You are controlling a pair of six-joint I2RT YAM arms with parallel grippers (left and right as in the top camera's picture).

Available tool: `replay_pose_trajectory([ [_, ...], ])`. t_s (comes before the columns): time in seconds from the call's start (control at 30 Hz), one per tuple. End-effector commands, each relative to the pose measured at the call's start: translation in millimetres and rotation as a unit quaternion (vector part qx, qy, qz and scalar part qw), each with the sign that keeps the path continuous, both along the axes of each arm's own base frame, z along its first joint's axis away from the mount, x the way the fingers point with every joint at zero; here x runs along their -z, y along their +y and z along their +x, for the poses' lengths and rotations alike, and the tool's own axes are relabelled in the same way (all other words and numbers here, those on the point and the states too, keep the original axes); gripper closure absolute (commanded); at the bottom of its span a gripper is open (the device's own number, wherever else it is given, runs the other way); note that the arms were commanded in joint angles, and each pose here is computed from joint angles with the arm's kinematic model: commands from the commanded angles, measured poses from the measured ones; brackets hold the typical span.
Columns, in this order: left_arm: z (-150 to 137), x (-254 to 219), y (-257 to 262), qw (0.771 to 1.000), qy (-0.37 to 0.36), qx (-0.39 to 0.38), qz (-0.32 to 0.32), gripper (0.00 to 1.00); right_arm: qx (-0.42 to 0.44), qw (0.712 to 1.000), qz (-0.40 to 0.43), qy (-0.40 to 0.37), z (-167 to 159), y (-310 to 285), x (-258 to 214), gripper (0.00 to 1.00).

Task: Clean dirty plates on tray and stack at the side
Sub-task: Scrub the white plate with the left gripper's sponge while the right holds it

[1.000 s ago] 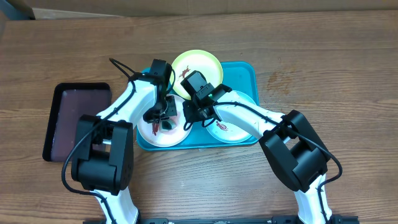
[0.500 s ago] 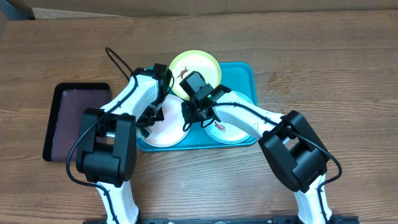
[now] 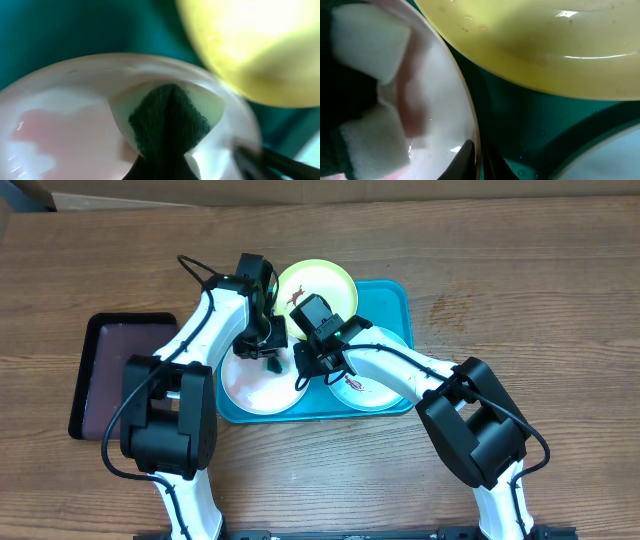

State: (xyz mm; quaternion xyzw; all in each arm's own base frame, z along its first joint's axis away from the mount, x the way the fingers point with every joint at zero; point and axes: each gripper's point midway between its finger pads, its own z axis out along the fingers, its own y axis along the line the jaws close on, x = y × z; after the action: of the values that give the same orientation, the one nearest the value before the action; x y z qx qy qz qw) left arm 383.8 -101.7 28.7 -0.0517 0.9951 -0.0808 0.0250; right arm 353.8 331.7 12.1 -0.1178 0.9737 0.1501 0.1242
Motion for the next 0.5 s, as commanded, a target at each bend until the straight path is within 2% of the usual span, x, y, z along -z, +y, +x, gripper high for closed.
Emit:
replay_pose_trajectory([
  [0.0, 0, 3, -16, 0.999, 0.000, 0.022, -0.040, 0.96, 0.007, 1.000, -0.010, -0.002, 3, -5, 5, 0.91],
  [0.17, 3, 13, 3, 1.000, -0.002, -0.023, -0.001, 0.96, 0.007, 1.000, -0.010, -0.001, 2, -6, 6, 0.91],
  [0.37, 3, 25, 16, 0.999, -0.011, -0.032, 0.019, 0.96, 0.007, 1.000, -0.011, -0.001, 2, -6, 6, 0.91],
  [0.47, -1, 33, 36, 0.997, -0.011, -0.044, 0.068, 0.96, 0.007, 1.000, -0.011, 0.000, 2, -6, 6, 0.91],
])
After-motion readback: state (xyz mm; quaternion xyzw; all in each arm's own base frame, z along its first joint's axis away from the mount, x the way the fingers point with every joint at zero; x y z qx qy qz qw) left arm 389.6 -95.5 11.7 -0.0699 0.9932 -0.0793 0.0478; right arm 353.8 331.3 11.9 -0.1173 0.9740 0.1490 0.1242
